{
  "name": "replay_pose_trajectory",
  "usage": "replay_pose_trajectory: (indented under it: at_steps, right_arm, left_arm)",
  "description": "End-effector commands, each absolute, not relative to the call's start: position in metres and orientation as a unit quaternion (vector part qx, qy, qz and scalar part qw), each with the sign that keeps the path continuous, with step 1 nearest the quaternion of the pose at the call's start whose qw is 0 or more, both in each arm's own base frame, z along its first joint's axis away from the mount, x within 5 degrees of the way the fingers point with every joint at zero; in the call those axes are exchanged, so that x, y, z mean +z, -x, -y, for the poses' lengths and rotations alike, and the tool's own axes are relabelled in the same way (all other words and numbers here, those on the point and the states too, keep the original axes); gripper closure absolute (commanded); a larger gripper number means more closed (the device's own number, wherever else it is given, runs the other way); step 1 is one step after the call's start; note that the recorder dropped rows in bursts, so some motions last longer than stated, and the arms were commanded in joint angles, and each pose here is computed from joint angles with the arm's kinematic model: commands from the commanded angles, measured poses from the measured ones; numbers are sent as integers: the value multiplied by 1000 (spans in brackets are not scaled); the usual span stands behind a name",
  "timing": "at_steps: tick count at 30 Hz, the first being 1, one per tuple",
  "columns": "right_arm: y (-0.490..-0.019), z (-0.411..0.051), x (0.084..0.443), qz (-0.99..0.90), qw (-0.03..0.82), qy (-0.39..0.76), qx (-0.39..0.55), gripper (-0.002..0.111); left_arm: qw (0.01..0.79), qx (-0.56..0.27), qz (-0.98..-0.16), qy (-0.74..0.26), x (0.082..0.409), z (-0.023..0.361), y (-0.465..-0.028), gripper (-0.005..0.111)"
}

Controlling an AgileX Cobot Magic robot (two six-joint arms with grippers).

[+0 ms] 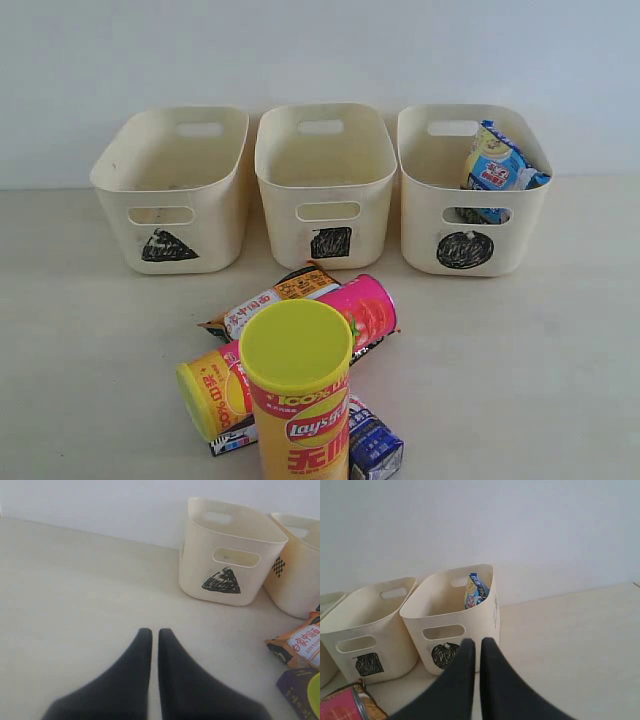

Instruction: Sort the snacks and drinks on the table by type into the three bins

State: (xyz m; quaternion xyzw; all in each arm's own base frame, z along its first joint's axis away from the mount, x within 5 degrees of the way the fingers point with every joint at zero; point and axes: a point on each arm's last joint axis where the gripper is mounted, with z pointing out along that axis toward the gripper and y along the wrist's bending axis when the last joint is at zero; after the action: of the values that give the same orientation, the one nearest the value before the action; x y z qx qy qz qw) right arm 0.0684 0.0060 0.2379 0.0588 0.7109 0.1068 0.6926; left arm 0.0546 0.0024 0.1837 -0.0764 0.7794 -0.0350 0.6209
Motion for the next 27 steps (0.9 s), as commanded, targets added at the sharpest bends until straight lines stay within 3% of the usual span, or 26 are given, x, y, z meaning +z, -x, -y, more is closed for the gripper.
replay_pose_trajectory:
  at_steps: [1,9,27]
  right_arm:
    - [-68,-4,238,-704,700,-65,101,108]
    - [-62,-4,241,-691,720,-25,61,108]
    - [-55,-3,191,-760,649,1,27,108]
  left_arm:
    - [629,-36,-772,77,187,-2,-54,103]
    - [629,-36,-772,77,187,-2,-54,103]
    - [629,-36,-772,77,187,-2,-54,103]
